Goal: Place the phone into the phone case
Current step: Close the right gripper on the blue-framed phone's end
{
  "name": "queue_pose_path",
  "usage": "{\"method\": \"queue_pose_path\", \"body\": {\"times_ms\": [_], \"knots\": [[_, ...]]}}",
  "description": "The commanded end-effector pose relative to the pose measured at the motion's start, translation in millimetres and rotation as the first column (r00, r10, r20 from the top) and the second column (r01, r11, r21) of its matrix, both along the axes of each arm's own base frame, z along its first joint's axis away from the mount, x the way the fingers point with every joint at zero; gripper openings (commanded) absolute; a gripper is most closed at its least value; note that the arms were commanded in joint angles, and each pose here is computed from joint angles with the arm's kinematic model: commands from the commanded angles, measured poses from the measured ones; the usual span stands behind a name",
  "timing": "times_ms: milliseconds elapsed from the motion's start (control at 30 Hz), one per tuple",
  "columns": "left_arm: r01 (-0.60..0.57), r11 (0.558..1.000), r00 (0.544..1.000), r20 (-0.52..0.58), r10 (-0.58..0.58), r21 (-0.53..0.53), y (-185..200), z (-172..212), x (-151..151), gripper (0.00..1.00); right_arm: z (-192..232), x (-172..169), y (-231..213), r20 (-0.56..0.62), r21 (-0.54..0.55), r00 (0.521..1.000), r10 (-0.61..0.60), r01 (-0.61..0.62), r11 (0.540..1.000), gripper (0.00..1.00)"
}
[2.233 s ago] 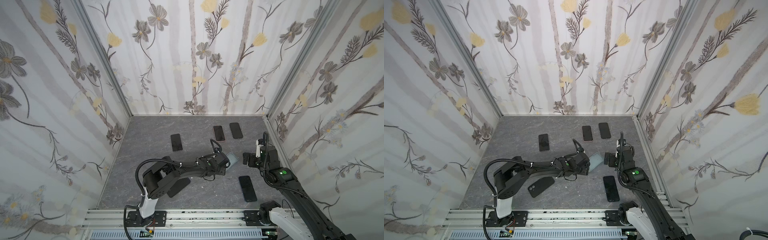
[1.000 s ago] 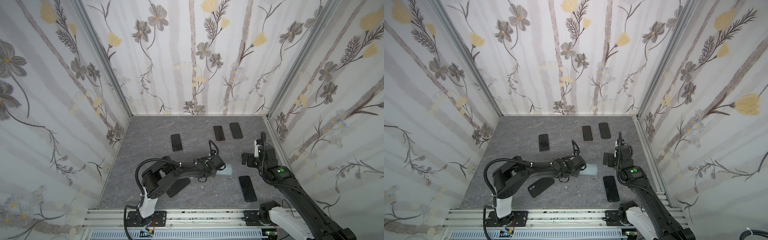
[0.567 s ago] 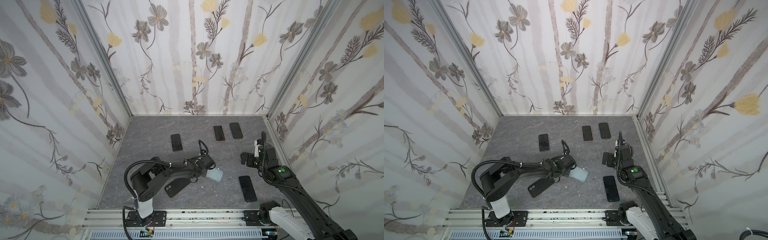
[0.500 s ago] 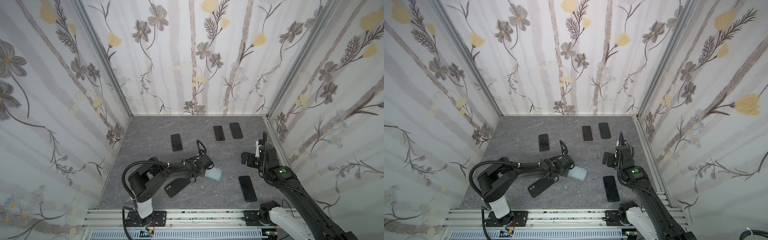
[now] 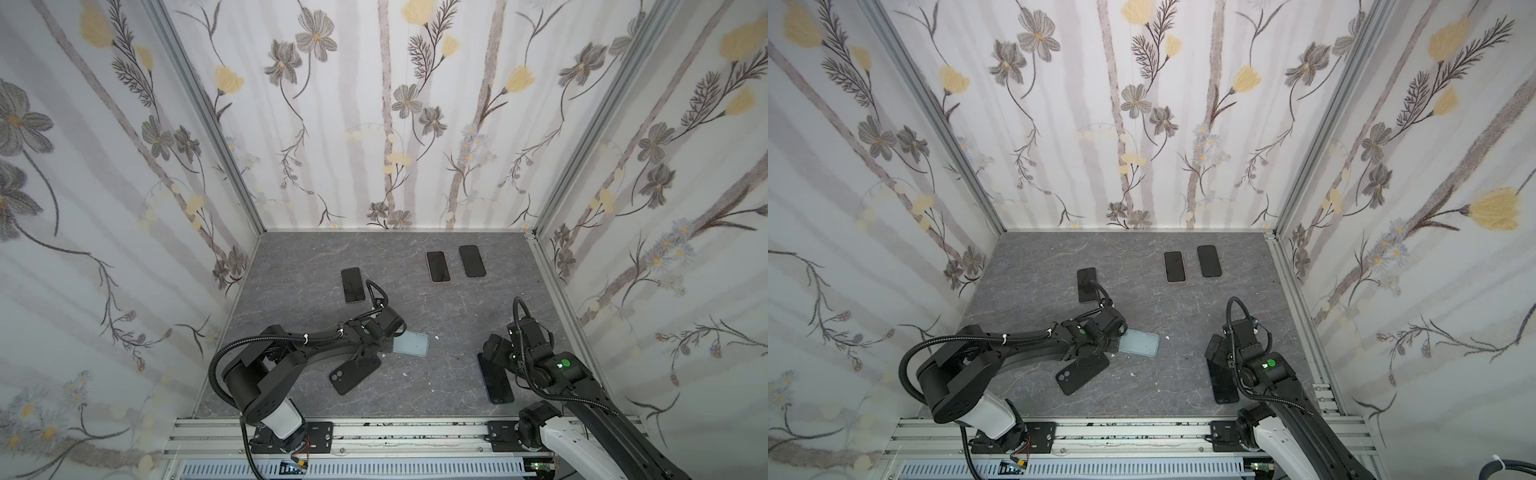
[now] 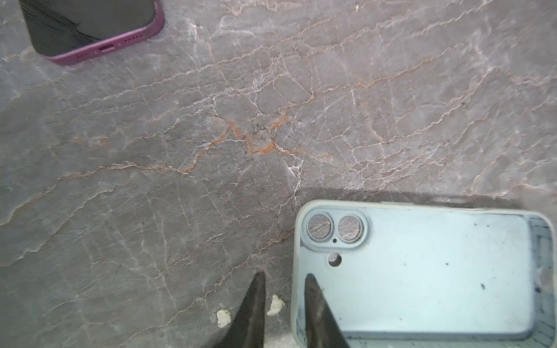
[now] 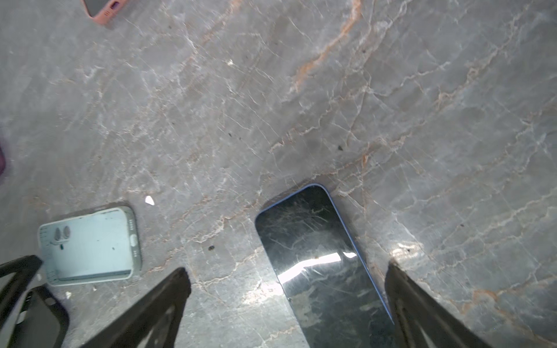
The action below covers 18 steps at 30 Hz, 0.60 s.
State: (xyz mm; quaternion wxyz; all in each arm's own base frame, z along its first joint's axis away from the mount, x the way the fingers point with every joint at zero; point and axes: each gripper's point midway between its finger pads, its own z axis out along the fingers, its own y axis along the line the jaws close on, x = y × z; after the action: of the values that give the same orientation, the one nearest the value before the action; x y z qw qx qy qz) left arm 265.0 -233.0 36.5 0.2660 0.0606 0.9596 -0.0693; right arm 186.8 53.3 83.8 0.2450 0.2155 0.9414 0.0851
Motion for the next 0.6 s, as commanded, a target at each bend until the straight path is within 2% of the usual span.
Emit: {"method": "queue_pose_path", "body": {"times_ms": [0, 167, 300, 567], "knots": [[-0.015, 0.997, 1.0, 0.024, 0.017, -0.079, -5.6, 16.8, 5.4, 0.35, -12.9, -9.5, -10.7, -0.056, -0.062, 0.996, -0.072, 0.068, 0.996, 1.0], [-0.017, 0.988, 0.995, 0.092, 0.032, -0.151, 0.8, 53.4, 18.5, 0.39, -30.8, -13.1, -6.4, -0.114, -0.101, 0.992, -0.056, 0.044, 0.994, 1.0], [0.009, 0.986, 0.989, 0.144, 0.015, -0.165, 7.9, 80.7, 28.6, 0.43, -43.5, -13.3, -2.0, -0.15, -0.11, 0.988, -0.031, 0.015, 0.994, 1.0], [0.073, 0.986, 0.978, 0.204, -0.041, -0.151, 20.3, 110.6, 37.1, 0.46, -62.9, -27.6, 21.0, -0.22, -0.003, 0.975, 0.039, -0.041, 0.999, 1.0]]}}
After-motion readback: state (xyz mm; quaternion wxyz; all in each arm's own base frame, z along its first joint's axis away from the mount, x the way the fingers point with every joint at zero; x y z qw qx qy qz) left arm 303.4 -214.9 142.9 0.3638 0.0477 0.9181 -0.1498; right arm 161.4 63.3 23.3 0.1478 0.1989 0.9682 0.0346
